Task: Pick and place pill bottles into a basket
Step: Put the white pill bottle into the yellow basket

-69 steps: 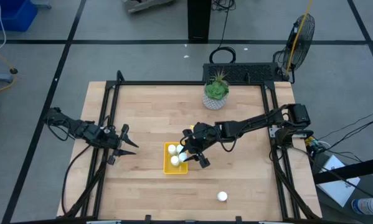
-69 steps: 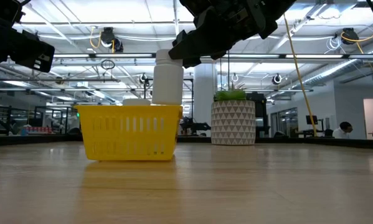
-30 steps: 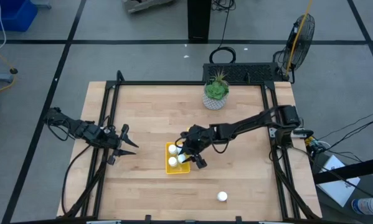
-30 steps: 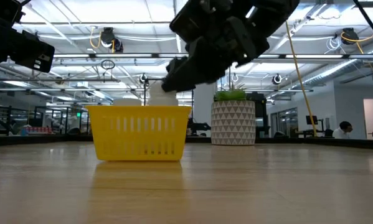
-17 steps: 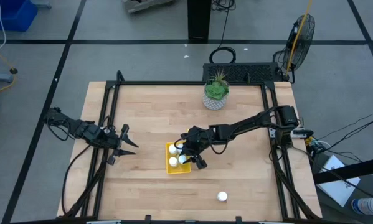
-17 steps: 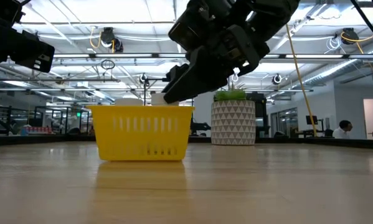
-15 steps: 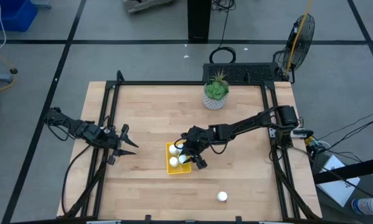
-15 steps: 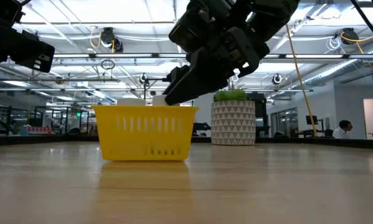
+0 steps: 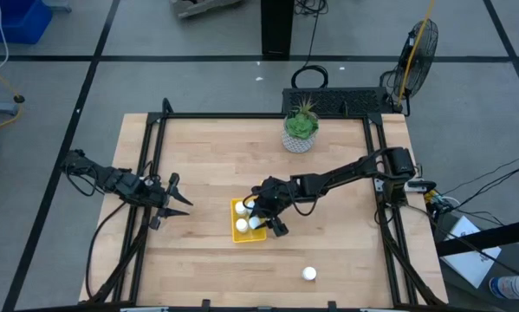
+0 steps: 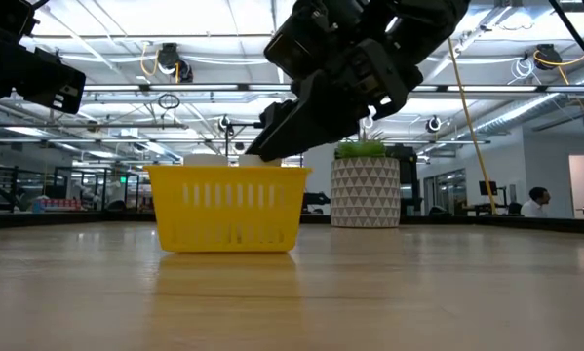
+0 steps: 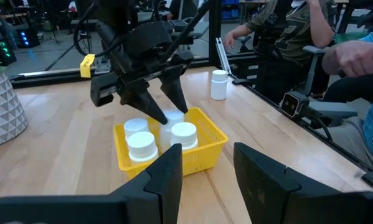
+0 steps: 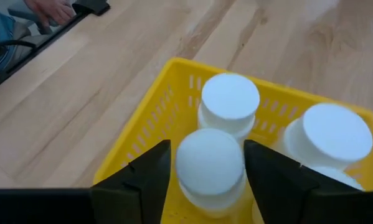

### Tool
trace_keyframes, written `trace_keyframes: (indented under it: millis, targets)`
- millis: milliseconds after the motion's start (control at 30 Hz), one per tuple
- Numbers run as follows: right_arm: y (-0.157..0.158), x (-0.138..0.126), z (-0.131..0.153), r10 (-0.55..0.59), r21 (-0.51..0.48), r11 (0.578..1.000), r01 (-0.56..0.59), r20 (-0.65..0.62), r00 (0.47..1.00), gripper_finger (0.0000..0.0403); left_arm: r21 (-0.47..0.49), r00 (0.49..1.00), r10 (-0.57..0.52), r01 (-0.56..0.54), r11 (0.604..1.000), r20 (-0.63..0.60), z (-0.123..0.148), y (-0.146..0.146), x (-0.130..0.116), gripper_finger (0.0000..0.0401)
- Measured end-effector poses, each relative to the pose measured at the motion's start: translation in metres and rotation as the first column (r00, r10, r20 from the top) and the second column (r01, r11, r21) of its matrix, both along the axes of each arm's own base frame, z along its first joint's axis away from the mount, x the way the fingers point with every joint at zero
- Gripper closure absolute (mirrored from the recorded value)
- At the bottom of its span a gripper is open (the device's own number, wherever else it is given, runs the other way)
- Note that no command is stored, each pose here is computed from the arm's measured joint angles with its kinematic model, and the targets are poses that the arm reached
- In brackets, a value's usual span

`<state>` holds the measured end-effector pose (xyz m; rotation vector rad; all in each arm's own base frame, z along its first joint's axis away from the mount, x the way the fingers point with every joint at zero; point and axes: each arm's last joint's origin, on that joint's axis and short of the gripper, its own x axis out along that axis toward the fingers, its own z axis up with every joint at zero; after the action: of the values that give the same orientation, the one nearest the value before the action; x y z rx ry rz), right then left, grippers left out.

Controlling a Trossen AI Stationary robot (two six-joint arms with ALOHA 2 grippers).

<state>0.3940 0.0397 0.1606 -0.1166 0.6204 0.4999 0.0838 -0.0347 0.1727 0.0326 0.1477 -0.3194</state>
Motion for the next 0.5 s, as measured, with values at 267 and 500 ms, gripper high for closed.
trace_keyframes:
  millis: [267, 500]
  targets:
    - [0.000, 0.001, 0.001, 0.009, -0.013, 1.000, -0.008, 0.017, 1.000, 0.0184, 0.000, 1.000, 0.000, 0.000, 1.000, 0.000, 0.000, 0.000, 0.000, 0.0252]
    - [0.001, -0.008, 0.033, -0.003, -0.089, 0.996, 0.012, 0.099, 0.995, 0.0183, 0.000, 1.000, 0.000, 0.000, 1.000, 0.000, 0.000, 0.000, 0.000, 0.0252]
